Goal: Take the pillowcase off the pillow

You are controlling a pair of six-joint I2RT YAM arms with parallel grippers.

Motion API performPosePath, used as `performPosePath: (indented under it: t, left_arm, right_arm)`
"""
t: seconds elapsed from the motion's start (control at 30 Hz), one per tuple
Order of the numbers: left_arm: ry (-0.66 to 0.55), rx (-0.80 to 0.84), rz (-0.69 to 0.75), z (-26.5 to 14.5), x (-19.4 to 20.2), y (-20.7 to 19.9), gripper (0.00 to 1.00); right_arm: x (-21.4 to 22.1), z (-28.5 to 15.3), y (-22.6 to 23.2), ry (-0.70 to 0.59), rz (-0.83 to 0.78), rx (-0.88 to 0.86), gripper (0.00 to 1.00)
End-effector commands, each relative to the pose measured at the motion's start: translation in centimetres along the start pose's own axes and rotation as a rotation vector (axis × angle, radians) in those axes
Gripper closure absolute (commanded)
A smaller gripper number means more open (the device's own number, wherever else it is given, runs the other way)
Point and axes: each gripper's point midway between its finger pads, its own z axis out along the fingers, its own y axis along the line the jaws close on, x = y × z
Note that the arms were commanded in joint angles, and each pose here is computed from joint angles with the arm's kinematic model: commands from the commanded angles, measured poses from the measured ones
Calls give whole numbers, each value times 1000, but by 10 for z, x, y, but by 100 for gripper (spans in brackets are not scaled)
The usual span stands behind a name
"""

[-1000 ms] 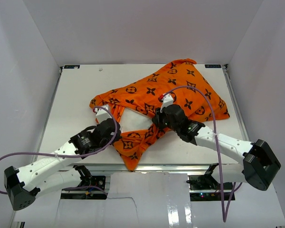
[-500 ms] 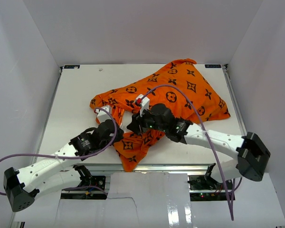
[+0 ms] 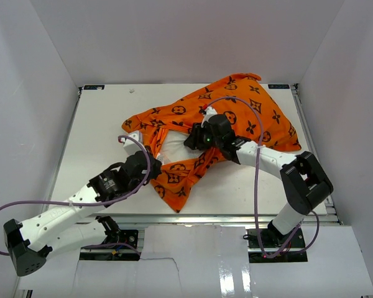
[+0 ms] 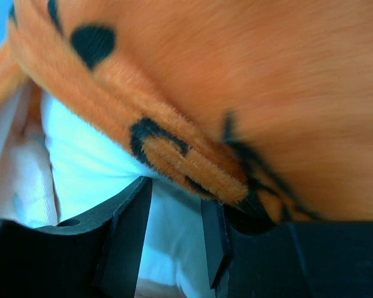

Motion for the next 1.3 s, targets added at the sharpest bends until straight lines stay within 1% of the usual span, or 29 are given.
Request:
performPosePath:
  t: [0.0, 0.03, 0.07, 0.13, 0.17, 0.2, 0.27, 0.37, 0.47, 0.53, 0.57, 0.6, 0.63, 0.67, 0.73, 0.77, 0.83, 0.93, 0.97, 1.0, 1.03, 1.13, 1.17, 1.27]
  left_arm:
    - [59, -55, -23, -4, 28, 35, 100]
    - [59, -39, -47, -2, 36, 39, 100]
    - [73, -41, -50, 1, 53, 56, 100]
    - [86, -8, -69, 5, 65, 57, 100]
    - [109, -33, -53, 10, 76, 64, 100]
    - [123, -56, -46, 13, 81, 68, 100]
    - [169, -130, -14, 23, 99, 81, 100]
    - [193, -155, -14, 33, 114, 87, 100]
    - [158, -120, -20, 37, 110, 82, 100]
    - [130, -100, -23, 38, 104, 79, 100]
    - [122, -96, -24, 38, 102, 78, 100]
    - [118, -95, -27, 38, 100, 77, 100]
    - [114, -92, -29, 38, 99, 75, 100]
    - [112, -90, -28, 39, 98, 74, 100]
    - [116, -89, -26, 40, 97, 71, 100]
    - [121, -85, -24, 40, 98, 69, 100]
    - [124, -81, -24, 41, 97, 66, 100]
    - [117, -78, -27, 40, 95, 65, 100]
    - [116, -77, -28, 40, 94, 65, 100]
    - [115, -73, -27, 39, 94, 64, 100]
    - [110, -69, -32, 39, 92, 63, 100]
    - [108, -65, -36, 37, 90, 63, 100]
    - [100, -67, -40, 36, 87, 63, 100]
    - [90, -69, -43, 33, 84, 63, 100]
  right_arm:
    - [-38, -1, -71, -88, 62, 224, 56]
    - [-42, 0, -75, -93, 61, 233, 56]
    - [-50, 1, -74, -103, 55, 228, 56]
    - [-49, 10, -80, -81, 51, 237, 56]
    - [-56, 13, -76, -86, 43, 227, 57]
    - [-52, 19, -79, -70, 36, 230, 57]
    - [-47, 22, -66, -41, 18, 158, 57]
    - [-47, 16, -45, -43, -71, 89, 55]
    - [-37, 7, -24, -16, -169, 15, 50]
    - [-37, -6, -4, -18, -244, -43, 44]
    - [-34, -14, 15, -17, -286, -78, 41]
    - [-33, -17, 23, -15, -317, -93, 35]
    - [-35, -20, 33, -19, -342, -107, 33]
    - [-29, -24, 44, 4, -376, -121, 33]
    - [-31, -25, 52, -1, -406, -110, 33]
    - [-19, -25, 53, 38, -426, -101, 33]
    - [-4, -22, 51, 61, -446, -72, 32]
    - [17, -16, 52, 93, -470, -62, 25]
    - [31, -14, 60, 113, -491, -73, 21]
    - [32, -12, 57, 104, -502, -31, 20]
    - [41, -8, 62, 115, -515, -24, 18]
    - [53, 1, 45, 140, -508, 84, 16]
    - [56, 4, 33, 143, -497, 140, 16]
    - [73, 13, 10, 181, -487, 225, 19]
